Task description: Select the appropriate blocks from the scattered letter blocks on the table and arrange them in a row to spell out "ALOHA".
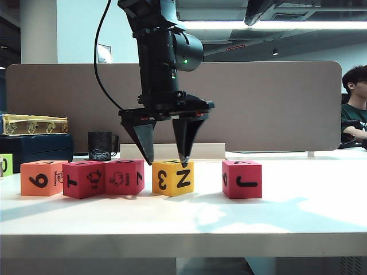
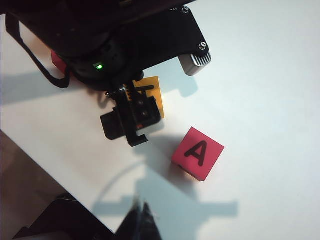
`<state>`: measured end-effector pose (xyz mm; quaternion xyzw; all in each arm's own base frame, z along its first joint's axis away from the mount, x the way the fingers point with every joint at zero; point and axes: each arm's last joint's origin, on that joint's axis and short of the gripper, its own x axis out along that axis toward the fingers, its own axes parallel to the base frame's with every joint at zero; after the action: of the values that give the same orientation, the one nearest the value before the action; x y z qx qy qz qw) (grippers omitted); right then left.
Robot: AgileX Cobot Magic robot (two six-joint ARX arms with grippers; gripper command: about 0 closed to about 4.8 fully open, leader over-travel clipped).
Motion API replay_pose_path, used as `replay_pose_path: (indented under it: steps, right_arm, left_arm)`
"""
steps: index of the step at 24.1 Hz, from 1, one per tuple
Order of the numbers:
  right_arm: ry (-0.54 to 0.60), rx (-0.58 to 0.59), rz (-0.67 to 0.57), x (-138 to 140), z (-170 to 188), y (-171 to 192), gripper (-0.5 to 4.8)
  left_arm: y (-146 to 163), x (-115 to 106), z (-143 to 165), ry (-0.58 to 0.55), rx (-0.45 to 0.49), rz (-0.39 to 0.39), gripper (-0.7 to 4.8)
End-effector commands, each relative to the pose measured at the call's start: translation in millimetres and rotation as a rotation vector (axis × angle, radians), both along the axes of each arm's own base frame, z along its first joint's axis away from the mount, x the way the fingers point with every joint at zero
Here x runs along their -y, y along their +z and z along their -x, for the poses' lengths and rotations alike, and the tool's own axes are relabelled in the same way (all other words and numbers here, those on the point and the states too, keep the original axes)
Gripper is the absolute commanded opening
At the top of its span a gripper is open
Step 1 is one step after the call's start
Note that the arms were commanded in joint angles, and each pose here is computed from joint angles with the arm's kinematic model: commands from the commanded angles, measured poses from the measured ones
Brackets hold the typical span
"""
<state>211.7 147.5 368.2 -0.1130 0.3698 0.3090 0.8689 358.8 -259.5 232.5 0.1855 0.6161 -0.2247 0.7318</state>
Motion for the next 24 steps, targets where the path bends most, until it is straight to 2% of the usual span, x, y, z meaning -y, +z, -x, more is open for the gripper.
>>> replay_pose_path:
  steps: [1, 2, 6, 9, 11, 13, 15, 18, 21, 22, 23, 24]
  right_arm:
    - [0.0, 0.012, -0.008, 0.3, 0.8, 2.8, -0.05]
    - [-0.001, 0.014, -0.007, 0.3, 0.6, 2.9, -0.05]
    - [-0.005, 0.022, -0.008, 0.2, 0.1, 3.3, -0.05]
    - [-0.014, 0.03, -0.003, 0.3, -0.4, 3.5, -0.05]
    - [-0.034, 0.04, 0.014, 0.9, -1.2, 3.2, -0.05]
    - [-0.092, 0.064, 0.06, 3.5, -4.2, 1.8, -0.05]
    - [-0.126, 0.061, 0.074, 7.5, -10.6, -0.7, -0.05]
    - [-0.161, 0.043, 0.085, 12.1, -21.8, -6.7, -0.05]
    - [-0.185, 0.01, 0.098, 15.1, -34.4, -15.8, -0.05]
    - [-0.183, -0.004, 0.1, 14.8, -37.5, -19.0, -0.05]
    - [-0.166, -0.037, 0.088, 13.6, -42.8, -24.8, -0.05]
    - [-0.147, -0.057, 0.074, 11.3, -45.9, -28.4, -0.05]
  left_arm:
    - [4.7, 2.4, -2.4, -0.004, 0.043, 0.027, 3.74]
    - [6.3, 2.8, -2.8, -0.008, 0.052, 0.031, 3.75]
    - [25.4, 2.9, -5.7, -0.02, 0.113, 0.018, 4.41]
    - [43.2, 2.5, -7.3, -0.044, 0.164, 0.015, 4.44]
    - [57.0, -1.9, -9.5, -0.039, 0.214, -0.018, 4.43]
    - [75.5, -13.5, -13.9, -0.001, 0.286, -0.082, 4.34]
    - [92.9, -31.4, -20.0, 0.051, 0.335, -0.076, 4.15]
    - [108.9, -54.6, -22.9, 0.105, 0.363, -0.061, 3.19]
    - [125.0, -80.1, -22.7, 0.152, 0.369, -0.03, 2.67]
    - [130.1, -87.9, -21.2, 0.161, 0.361, -0.013, 2.66]
    - [141.4, -104.6, -16.6, 0.167, 0.337, 0.04, 2.41]
    - [150.7, -117.0, -11.2, 0.152, 0.318, 0.085, 1.48]
